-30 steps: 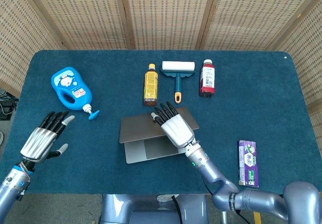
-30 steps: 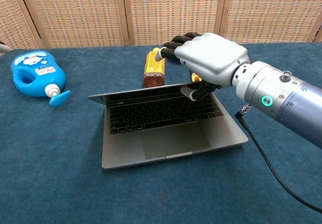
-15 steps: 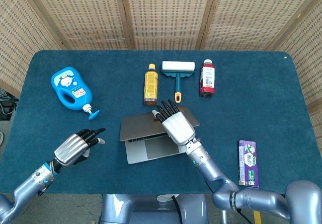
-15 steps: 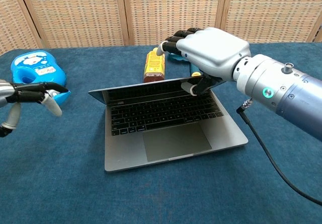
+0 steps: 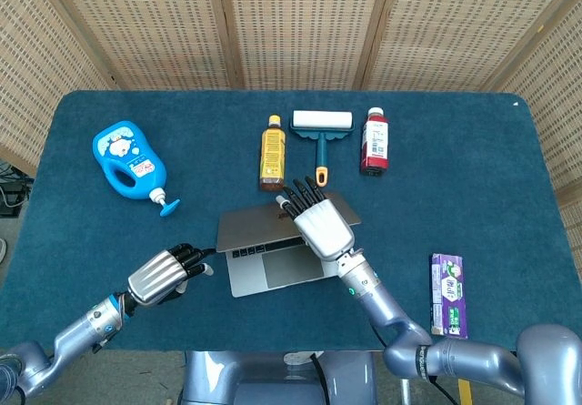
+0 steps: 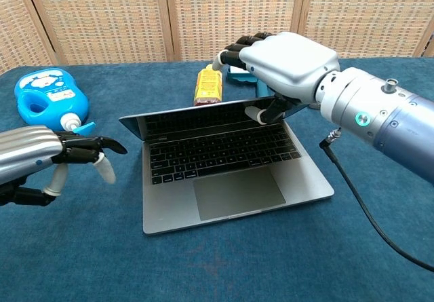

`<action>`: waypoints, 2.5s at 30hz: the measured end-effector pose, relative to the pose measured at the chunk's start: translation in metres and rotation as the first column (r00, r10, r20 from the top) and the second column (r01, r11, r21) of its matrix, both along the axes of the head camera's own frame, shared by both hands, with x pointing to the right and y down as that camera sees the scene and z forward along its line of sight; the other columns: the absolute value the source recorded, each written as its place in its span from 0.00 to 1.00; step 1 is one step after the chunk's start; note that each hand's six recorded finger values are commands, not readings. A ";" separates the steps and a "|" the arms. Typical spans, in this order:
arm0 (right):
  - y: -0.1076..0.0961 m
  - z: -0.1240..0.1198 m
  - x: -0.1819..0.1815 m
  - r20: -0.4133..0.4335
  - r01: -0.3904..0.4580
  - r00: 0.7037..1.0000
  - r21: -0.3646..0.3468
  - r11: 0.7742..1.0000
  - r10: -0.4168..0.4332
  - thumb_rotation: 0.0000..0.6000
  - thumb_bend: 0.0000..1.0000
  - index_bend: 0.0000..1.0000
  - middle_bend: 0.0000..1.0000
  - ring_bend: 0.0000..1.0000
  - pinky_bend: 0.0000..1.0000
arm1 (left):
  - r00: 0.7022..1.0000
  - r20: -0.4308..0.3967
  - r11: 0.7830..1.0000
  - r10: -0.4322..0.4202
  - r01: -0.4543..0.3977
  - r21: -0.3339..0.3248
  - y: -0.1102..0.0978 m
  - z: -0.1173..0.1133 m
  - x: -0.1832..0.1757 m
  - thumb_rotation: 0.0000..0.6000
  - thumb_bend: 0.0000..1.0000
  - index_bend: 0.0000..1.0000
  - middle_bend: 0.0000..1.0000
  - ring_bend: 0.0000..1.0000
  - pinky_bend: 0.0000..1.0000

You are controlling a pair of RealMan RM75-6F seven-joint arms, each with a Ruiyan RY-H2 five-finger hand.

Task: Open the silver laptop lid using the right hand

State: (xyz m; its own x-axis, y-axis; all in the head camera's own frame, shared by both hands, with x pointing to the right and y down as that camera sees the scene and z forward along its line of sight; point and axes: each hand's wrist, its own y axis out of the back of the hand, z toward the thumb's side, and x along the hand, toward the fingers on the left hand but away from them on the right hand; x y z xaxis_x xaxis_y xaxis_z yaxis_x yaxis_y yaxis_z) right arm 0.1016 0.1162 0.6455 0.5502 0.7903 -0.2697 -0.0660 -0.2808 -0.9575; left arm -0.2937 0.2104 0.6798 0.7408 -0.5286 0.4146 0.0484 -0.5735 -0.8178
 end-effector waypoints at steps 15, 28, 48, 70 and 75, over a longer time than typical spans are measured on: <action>-0.004 -0.008 -0.001 0.018 -0.009 1.000 -0.006 1.000 0.009 1.00 0.54 0.20 0.22 0.12 0.15 | 0.992 0.021 0.992 0.128 -0.128 -0.017 0.004 0.038 0.066 1.00 0.97 0.34 0.16 0.26 0.26; -0.013 -0.011 0.004 0.017 -0.026 1.000 0.009 1.000 0.026 1.00 0.54 0.21 0.22 0.12 0.15 | 0.978 0.058 0.980 0.200 -0.199 -0.019 0.018 0.051 0.082 1.00 0.97 0.35 0.16 0.26 0.26; -0.075 -0.014 0.028 -0.019 -0.153 0.988 0.093 0.984 0.156 1.00 0.54 0.21 0.23 0.12 0.15 | 0.978 0.071 0.981 0.194 -0.193 -0.025 0.020 0.055 0.081 1.00 0.97 0.35 0.16 0.26 0.26; -0.136 0.003 0.029 -0.091 -0.266 0.956 0.130 0.955 0.279 1.00 0.54 0.21 0.23 0.12 0.15 | 0.978 0.079 0.981 0.191 -0.188 -0.036 0.022 0.059 0.081 1.00 0.97 0.35 0.16 0.26 0.26; -0.141 0.000 0.032 -0.085 -0.286 0.950 0.135 0.948 0.299 1.00 0.54 0.21 0.23 0.12 0.15 | 0.981 0.064 0.983 0.184 -0.182 -0.034 0.022 0.057 0.082 1.00 0.97 0.35 0.16 0.26 0.26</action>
State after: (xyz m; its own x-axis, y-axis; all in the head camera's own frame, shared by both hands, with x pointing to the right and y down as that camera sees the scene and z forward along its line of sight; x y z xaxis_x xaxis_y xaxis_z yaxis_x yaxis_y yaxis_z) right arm 0.1334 -0.0248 0.6457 0.2638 0.9423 -0.2060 -0.0983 -0.1862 -0.9776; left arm -0.2120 0.2322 0.7371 0.7940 -0.3745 0.4788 0.2085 -0.5720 -0.7933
